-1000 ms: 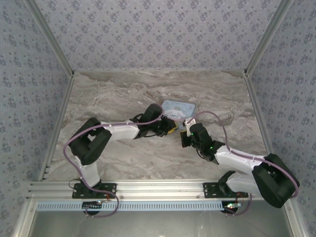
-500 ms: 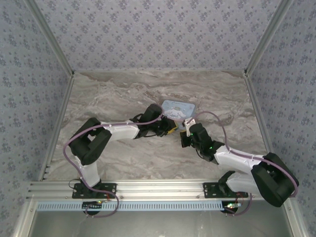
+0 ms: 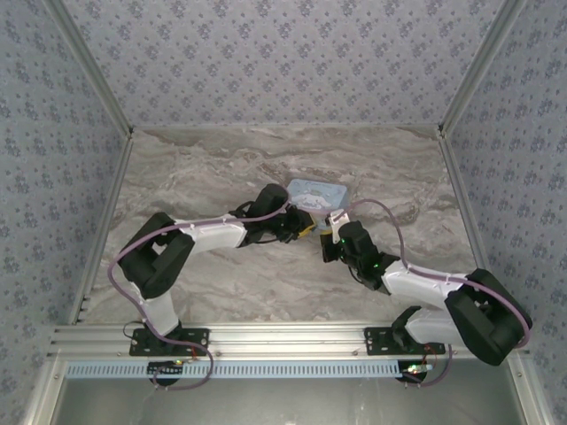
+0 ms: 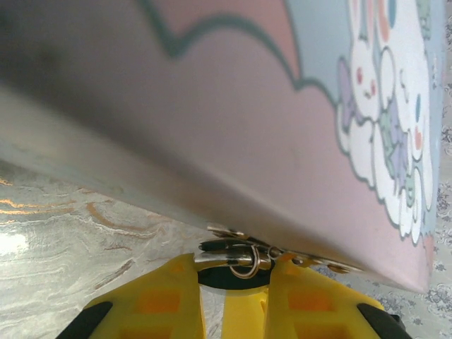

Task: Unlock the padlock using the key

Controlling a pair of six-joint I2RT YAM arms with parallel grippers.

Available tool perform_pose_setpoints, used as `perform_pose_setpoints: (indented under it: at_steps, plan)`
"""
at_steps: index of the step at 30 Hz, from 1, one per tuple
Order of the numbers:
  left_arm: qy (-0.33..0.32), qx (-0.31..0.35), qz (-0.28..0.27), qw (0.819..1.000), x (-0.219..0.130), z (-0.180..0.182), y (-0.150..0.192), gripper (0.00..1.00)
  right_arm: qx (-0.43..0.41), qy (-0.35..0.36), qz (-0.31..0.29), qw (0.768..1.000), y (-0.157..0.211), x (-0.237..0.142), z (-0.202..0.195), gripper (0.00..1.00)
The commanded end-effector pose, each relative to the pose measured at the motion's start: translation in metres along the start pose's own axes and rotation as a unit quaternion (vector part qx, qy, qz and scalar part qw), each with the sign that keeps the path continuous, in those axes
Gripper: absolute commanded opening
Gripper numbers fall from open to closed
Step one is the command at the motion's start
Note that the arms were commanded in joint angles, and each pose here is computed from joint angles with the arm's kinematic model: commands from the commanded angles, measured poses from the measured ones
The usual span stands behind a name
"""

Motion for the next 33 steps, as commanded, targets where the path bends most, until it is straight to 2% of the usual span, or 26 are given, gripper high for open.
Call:
perform_pose_setpoints:
  at_steps: [1, 33]
  plan:
    - [0.043, 0.014, 0.026, 0.999, -0.012, -0.032, 0.009, 0.19, 0.023, -0.037, -0.037, 0.998, -0.012, 0.002, 0.003, 0.00]
    - [0.041, 0.017, 0.037, 0.998, -0.010, -0.033, 0.011, 0.19, 0.062, -0.094, -0.084, 0.990, -0.049, 0.017, 0.004, 0.00]
Point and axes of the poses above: each hand's point on the last joint's axis, 136 mm out from that joint toward the fingers, its own x axis out along the fingers, its own z axis along the line the jaws close on, y = z × x, the point moved 9 cm from there along -x, back along the fingers
